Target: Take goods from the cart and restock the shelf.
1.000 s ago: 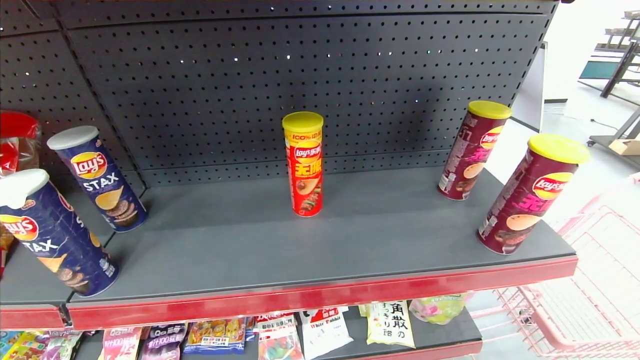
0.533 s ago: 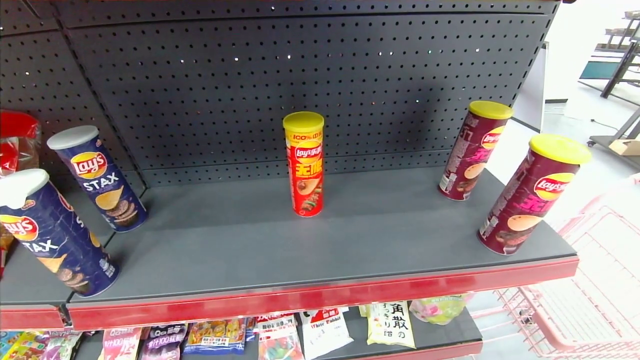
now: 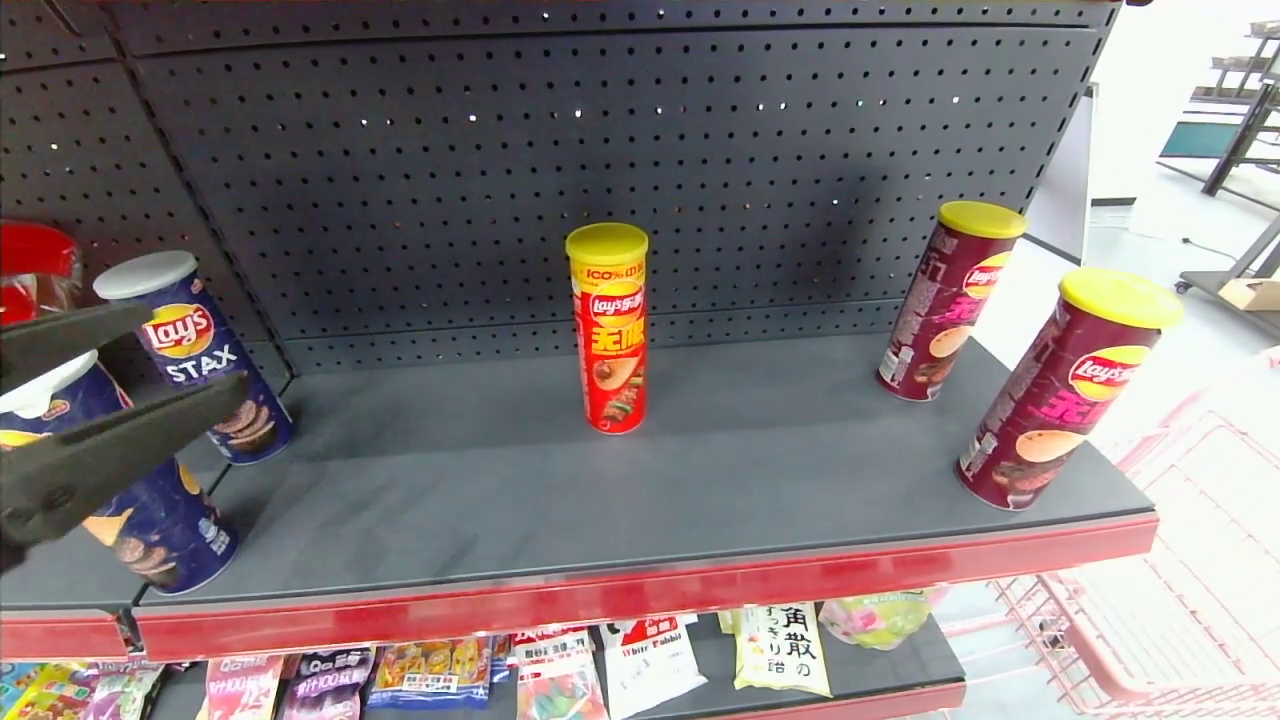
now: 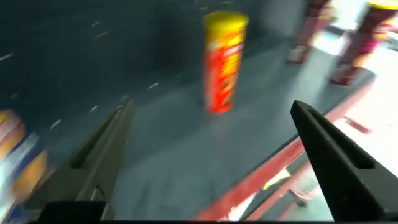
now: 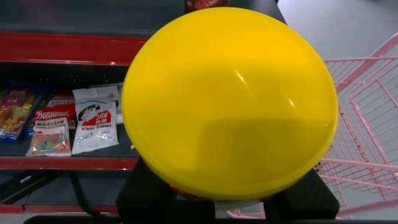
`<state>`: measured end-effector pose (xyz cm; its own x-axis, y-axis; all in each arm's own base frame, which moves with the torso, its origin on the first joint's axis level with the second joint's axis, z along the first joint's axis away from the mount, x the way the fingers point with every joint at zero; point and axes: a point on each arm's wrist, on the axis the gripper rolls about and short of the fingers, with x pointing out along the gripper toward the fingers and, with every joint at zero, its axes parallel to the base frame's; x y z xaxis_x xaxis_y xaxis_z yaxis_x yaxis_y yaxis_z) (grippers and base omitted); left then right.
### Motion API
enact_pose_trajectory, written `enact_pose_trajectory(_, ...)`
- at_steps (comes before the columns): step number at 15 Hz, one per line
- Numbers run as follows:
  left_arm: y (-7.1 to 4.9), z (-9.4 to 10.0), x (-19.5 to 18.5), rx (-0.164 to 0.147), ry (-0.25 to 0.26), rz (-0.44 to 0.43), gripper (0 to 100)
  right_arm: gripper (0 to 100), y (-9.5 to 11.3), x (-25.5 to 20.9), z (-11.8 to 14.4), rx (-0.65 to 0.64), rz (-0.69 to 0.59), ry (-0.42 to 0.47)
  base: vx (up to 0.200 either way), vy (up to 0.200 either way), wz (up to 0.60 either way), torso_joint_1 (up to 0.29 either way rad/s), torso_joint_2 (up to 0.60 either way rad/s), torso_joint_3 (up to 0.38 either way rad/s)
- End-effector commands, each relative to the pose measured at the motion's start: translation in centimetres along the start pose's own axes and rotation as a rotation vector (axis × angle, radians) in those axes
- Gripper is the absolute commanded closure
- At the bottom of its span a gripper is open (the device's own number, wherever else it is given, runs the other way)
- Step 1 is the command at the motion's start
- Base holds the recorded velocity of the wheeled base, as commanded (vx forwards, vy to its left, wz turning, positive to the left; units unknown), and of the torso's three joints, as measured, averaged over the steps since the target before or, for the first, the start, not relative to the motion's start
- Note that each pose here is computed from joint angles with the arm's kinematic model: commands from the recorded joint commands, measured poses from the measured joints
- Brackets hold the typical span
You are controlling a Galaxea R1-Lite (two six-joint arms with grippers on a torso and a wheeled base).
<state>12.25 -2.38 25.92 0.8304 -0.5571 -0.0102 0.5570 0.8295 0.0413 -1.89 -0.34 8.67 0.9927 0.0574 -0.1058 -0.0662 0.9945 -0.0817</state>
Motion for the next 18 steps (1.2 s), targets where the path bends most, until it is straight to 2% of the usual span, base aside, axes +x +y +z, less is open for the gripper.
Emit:
enact_pose_trajectory(1,4.2,-2.4,11.8,0.023,0.068,-0.238,0,100,0.0,0.0,0.0,0.000,-0.001,0.001,0.000,0.000,0.00,0.000,0.00,0.000)
enact_pose_trajectory(2,4.4,-2.9,13.2,0.029,0.066,-0.290,0,100,0.0,0.0,0.0,0.000,-0.003,0.001,0.000,0.000,0.00,0.000,0.00,0.000)
enact_pose_trajectory(3,4.0,-3.0,14.6,0.030,0.063,-0.352,0,100,0.0,0.0,0.0,0.000,-0.006,0.002,0.000,0.000,0.00,0.000,0.00,0.000)
enact_pose_trajectory(5,3.3,-3.0,17.1,0.033,0.058,-0.410,0,100,0.0,0.0,0.0,0.000,-0.009,0.002,0.000,0.000,0.00,0.000,0.00,0.000)
enact_pose_trajectory(7,3.1,-3.2,19.1,0.037,0.056,-0.436,0,100,0.0,0.0,0.0,0.000,-0.009,0.002,0.000,0.000,0.00,0.000,0.00,0.000)
enact_pose_trajectory(10,3.1,-3.6,20.4,0.038,0.065,-0.443,0,100,0.0,0.0,0.0,0.000,-0.015,0.004,0.000,0.000,0.00,0.000,0.00,0.000)
enact_pose_trajectory(13,3.7,-5.2,21.4,0.094,0.089,-0.433,0,100,-0.1,0.0,0.0,-0.001,-0.021,0.004,0.000,0.000,0.00,0.000,0.00,0.000)
enact_pose_trajectory(15,3.8,-6.0,22.4,0.096,0.102,-0.436,0,100,-0.1,0.0,0.0,-0.001,-0.021,0.004,0.000,0.000,0.00,0.000,0.00,0.000)
enact_pose_trajectory(16,3.8,-6.1,22.8,0.098,0.101,-0.439,0,100,-0.1,0.0,0.0,-0.001,-0.021,0.004,0.000,0.000,0.00,0.000,0.00,0.000)
enact_pose_trajectory(18,3.9,-6.4,24.7,0.118,0.065,-0.442,0,100,0.0,0.0,0.0,0.000,-0.023,0.004,0.000,0.000,0.00,0.000,0.00,0.000)
